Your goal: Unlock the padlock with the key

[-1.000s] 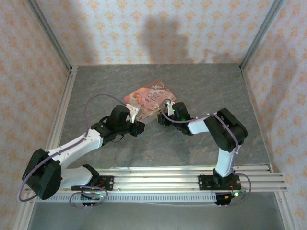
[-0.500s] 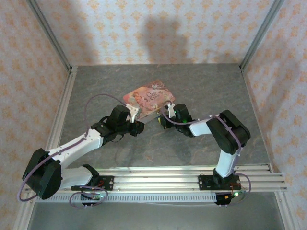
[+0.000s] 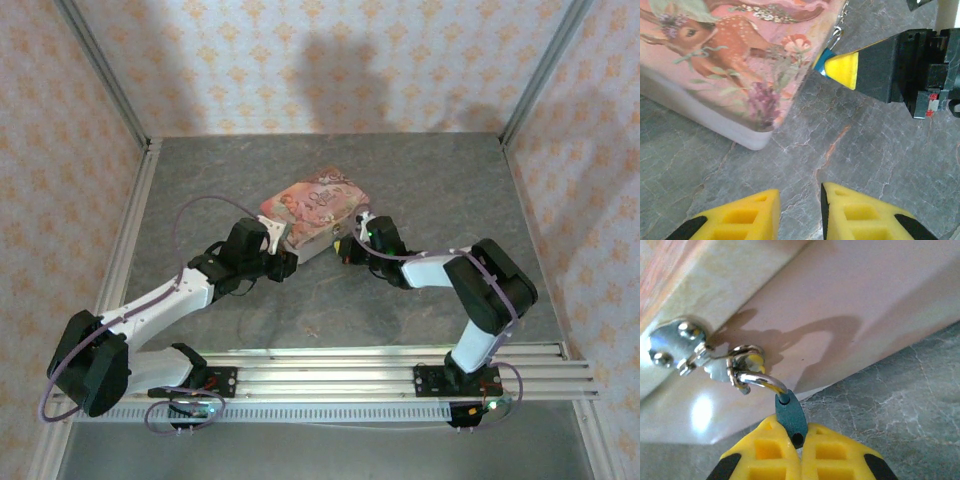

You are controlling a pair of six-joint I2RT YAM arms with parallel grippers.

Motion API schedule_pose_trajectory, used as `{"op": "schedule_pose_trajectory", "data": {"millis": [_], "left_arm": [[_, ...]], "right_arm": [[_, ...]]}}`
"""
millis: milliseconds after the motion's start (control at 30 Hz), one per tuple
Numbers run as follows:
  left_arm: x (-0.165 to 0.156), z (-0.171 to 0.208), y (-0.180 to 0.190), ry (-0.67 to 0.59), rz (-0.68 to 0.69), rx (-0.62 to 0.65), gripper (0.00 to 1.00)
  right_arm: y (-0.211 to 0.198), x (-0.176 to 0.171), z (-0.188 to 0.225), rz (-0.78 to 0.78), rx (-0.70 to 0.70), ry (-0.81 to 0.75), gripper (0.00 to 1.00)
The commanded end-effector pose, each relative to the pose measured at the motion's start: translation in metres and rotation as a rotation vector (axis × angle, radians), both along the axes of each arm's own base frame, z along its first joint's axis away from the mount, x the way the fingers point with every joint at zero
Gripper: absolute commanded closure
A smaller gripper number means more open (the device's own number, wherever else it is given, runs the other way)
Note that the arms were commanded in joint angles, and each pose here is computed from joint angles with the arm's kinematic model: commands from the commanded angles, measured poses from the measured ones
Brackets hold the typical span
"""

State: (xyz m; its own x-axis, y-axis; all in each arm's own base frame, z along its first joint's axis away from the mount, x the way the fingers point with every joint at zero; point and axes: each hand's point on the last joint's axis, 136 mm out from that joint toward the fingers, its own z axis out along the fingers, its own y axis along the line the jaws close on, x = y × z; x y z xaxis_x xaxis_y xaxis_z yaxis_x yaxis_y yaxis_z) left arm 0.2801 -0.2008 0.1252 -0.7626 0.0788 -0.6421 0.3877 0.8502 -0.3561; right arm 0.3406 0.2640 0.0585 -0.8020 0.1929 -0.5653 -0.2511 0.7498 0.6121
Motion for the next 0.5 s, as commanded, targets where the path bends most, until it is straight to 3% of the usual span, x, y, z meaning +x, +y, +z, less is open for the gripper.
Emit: {"op": "schedule_pose_trajectory", "data": {"millis": [0, 300, 467], "left_arm": [[0.006, 0.013, 0.006, -0.021, 0.041, -0.005, 0.72], [0.001, 0.013, 0.015, -0.014, 0.067, 0.002, 0.72], [0.0, 0.014, 0.019, -0.02, 0.078, 0.001, 0.72]], "right_arm": [[0.004, 0.018, 0.034, -0.121, 0.164, -0.018, 1.0], [0.016, 0.017, 0.023, -0.172, 0.304, 0.152, 1.0], [0.012, 0.01, 0.013, -0.204, 0.265, 0.249, 1.0]]}}
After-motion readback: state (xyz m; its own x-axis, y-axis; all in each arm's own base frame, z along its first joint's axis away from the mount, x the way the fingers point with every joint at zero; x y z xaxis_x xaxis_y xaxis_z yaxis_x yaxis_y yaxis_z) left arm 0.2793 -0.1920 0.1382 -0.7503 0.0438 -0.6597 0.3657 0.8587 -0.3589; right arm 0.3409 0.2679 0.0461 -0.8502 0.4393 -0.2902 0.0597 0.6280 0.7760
